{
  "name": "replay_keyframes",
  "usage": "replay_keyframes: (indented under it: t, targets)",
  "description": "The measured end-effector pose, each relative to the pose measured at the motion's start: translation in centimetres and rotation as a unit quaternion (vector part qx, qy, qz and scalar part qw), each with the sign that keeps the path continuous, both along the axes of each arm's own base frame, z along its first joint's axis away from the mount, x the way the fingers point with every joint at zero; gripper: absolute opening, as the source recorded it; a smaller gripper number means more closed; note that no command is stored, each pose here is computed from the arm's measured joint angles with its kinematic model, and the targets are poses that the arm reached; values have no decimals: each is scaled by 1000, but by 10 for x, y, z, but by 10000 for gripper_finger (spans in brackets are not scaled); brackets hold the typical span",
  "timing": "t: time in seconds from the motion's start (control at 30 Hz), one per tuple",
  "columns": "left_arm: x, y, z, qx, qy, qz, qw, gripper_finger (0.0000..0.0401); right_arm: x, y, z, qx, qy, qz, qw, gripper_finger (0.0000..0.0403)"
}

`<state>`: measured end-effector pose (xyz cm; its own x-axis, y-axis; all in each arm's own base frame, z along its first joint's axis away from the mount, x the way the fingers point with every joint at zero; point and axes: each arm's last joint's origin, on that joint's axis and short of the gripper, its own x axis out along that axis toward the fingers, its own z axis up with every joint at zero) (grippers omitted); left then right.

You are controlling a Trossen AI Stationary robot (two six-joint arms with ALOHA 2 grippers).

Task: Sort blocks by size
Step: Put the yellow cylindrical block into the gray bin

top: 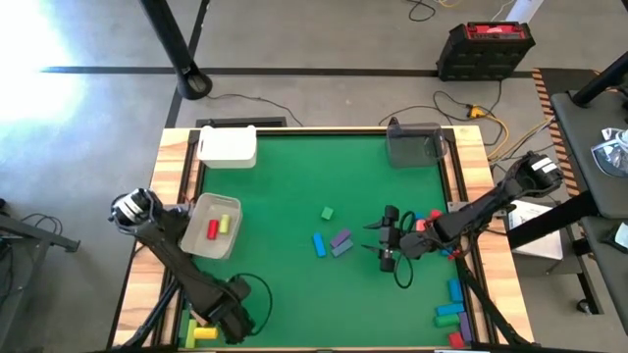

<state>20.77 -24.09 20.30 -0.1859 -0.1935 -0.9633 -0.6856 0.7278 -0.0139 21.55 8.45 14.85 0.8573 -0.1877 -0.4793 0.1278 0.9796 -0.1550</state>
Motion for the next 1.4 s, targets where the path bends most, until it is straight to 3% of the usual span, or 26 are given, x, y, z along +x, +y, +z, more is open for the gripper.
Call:
replay_keyframes:
  t: [0.2, 0.3, 0.6, 0.77, 1.1, 1.4]
  targets:
    - [-6, -34, -7, 9, -27, -70, 997, 157, -3, 7, 0, 0, 0, 16, 1000, 260]
    - [-13, -53, -17, 4, -19, -130, 991, 148, -3, 8, 0, 0, 0, 19, 1000, 261]
    - [-27, -92, -36, 9, -6, -241, 970, 135, -2, 9, 2, 6, -9, 17, 1000, 250]
    - [-28, -93, -47, 65, 1, -265, 962, 134, 0, 10, 5, 10, -18, 17, 1000, 257]
    - [-28, -93, -58, 68, 10, -285, 956, 134, 0, 10, 5, 7, -17, 20, 1000, 272]
    - [-27, -94, -57, 68, 9, -281, 957, 109, 0, 11, 5, 13, -14, 30, 999, 256]
